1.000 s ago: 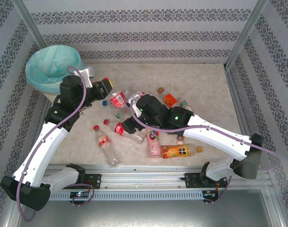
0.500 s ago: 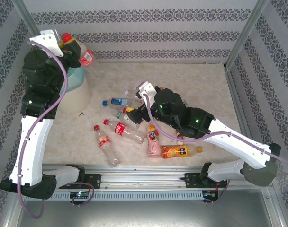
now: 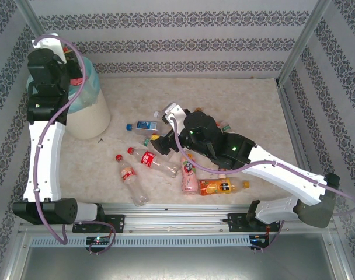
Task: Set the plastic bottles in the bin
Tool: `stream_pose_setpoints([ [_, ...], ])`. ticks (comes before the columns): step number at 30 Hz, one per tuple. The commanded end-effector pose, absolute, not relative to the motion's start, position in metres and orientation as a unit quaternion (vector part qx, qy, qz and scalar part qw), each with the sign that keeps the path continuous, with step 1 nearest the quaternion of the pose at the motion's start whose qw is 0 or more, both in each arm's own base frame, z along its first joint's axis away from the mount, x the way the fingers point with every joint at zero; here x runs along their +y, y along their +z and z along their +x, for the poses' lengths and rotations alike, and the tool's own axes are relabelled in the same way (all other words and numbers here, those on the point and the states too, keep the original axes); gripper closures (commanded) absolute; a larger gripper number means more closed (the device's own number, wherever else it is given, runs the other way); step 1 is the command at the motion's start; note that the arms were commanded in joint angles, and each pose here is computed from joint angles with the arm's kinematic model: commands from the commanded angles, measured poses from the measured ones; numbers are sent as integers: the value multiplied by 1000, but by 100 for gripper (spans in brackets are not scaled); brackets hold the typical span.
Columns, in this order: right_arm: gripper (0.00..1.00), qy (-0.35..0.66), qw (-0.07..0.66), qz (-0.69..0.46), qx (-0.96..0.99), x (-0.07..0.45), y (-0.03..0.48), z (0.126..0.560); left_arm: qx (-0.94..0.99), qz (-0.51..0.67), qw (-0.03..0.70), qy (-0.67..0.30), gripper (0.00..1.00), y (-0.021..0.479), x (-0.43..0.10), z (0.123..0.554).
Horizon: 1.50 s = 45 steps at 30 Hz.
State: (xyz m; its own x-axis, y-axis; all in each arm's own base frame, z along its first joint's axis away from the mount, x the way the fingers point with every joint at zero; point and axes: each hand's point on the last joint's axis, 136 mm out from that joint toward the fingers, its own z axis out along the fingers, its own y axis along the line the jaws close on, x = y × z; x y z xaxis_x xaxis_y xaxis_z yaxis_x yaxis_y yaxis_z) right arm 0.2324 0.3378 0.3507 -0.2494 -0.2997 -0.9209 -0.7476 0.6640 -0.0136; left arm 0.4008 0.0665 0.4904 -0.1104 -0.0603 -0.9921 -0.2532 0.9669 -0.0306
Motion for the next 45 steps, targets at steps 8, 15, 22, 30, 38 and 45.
stream_pose_setpoints([
  [8, 4, 235, 500, -338, 762, 348, 346, 237, 692, -74, 714, -76, 100, 556, 29, 378],
  [15, 4, 225, 496, -353, 761, 349, 343, 236, 653, -87, 751, 34, 100, 594, 59, 374],
  [22, 4, 221, 495, -354, 762, 347, 342, 236, 671, -120, 719, 136, 100, 579, 111, 412],
  [30, 4, 216, 498, -350, 763, 342, 343, 236, 725, -164, 663, 88, 100, 476, 154, 471],
  [38, 5, 228, 493, -317, 777, 334, 334, 234, 749, -150, 644, 46, 100, 379, 151, 497],
  [45, 6, 235, 486, -303, 785, 337, 327, 235, 782, -113, 613, 11, 72, 333, 136, 509],
])
